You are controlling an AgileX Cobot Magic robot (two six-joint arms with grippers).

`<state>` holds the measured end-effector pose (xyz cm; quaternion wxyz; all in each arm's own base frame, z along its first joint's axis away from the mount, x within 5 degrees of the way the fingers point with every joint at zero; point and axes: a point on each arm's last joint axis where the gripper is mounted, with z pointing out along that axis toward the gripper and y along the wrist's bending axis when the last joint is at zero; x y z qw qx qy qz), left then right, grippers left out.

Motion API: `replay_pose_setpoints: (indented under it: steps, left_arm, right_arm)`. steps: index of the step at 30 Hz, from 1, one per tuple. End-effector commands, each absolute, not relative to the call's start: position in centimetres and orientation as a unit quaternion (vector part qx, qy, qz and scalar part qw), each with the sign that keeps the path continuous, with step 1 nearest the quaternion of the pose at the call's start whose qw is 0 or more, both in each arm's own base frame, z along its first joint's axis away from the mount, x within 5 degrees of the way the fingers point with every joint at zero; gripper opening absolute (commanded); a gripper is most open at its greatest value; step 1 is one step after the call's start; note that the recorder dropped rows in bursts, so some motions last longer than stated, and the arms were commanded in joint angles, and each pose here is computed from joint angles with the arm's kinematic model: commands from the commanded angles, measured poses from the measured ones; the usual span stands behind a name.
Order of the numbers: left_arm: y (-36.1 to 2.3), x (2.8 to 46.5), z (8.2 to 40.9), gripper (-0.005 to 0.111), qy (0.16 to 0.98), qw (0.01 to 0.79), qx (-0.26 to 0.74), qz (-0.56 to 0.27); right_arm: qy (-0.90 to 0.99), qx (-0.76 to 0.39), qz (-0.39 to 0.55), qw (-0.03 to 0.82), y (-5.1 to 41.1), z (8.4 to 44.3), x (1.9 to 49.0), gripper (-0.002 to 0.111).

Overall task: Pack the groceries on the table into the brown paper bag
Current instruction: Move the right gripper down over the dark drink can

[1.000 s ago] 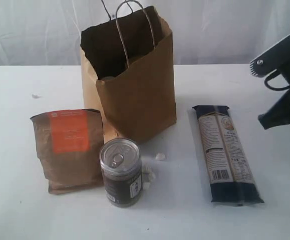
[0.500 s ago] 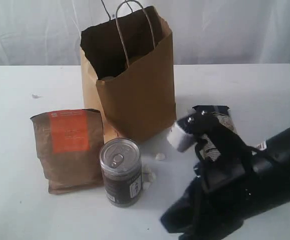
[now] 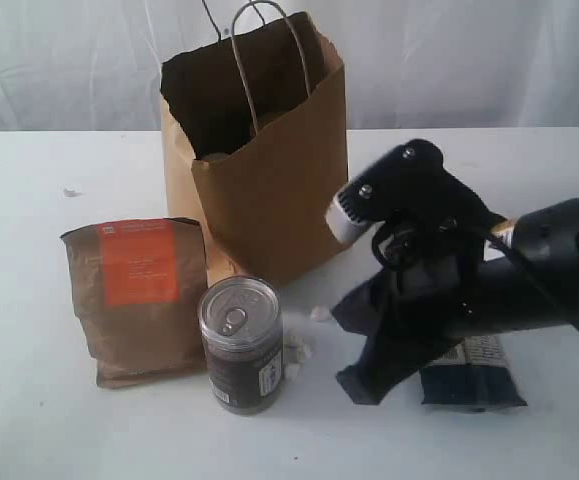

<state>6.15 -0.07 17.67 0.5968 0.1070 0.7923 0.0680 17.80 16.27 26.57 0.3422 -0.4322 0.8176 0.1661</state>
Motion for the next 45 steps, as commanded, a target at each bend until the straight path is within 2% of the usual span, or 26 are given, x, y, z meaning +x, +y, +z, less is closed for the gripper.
replay_pose_setpoints:
  steps: [1, 4, 5, 7, 13, 21, 38, 42, 45]
  left_arm:
    - [-0.1, 6.1, 17.7, 0.000, 0.790, 0.600, 0.108, 0.067]
    - [-0.1, 6.1, 17.7, 0.000, 0.790, 0.600, 0.108, 0.067]
    - [-0.1, 6.1, 17.7, 0.000, 0.790, 0.600, 0.108, 0.067]
    - [-0.1, 6.1, 17.7, 0.000, 0.790, 0.600, 0.108, 0.067]
    - [-0.1, 6.1, 17.7, 0.000, 0.790, 0.600, 0.108, 0.067]
    - [-0.1, 6.1, 17.7, 0.000, 0.790, 0.600, 0.108, 0.067]
    - [-0.1, 6.1, 17.7, 0.000, 0.790, 0.600, 0.108, 0.067]
    - [-0.1, 6.1, 17.7, 0.000, 0.790, 0.600, 0.108, 0.067]
    - [-0.1, 6.1, 17.7, 0.000, 0.790, 0.600, 0.108, 0.067]
  right_arm:
    - [0.793, -0.458, 0.160, 0.369, 17.8, 26.0, 18.3, 0.050]
    - [0.788, -0.473, 0.154, 0.363, 19.0, 24.8, 18.5, 0.086]
    - [0.783, -0.480, 0.150, 0.366, 19.4, 24.4, 18.7, 0.095]
    - [0.780, -0.485, 0.147, 0.367, 20.1, 23.8, 18.8, 0.105]
    - [0.779, -0.483, 0.131, 0.376, 21.5, 21.7, 19.8, 0.105]
    - [0.771, -0.445, 0.115, 0.440, 22.5, 20.9, 21.4, 0.105]
    - [0.772, -0.448, 0.117, 0.434, 25.3, 18.4, 21.9, 0.105]
    - [0.785, -0.437, 0.126, 0.420, 25.3, 18.1, 21.8, 0.099]
    - [0.791, -0.428, 0.131, 0.418, 25.3, 18.1, 21.8, 0.087]
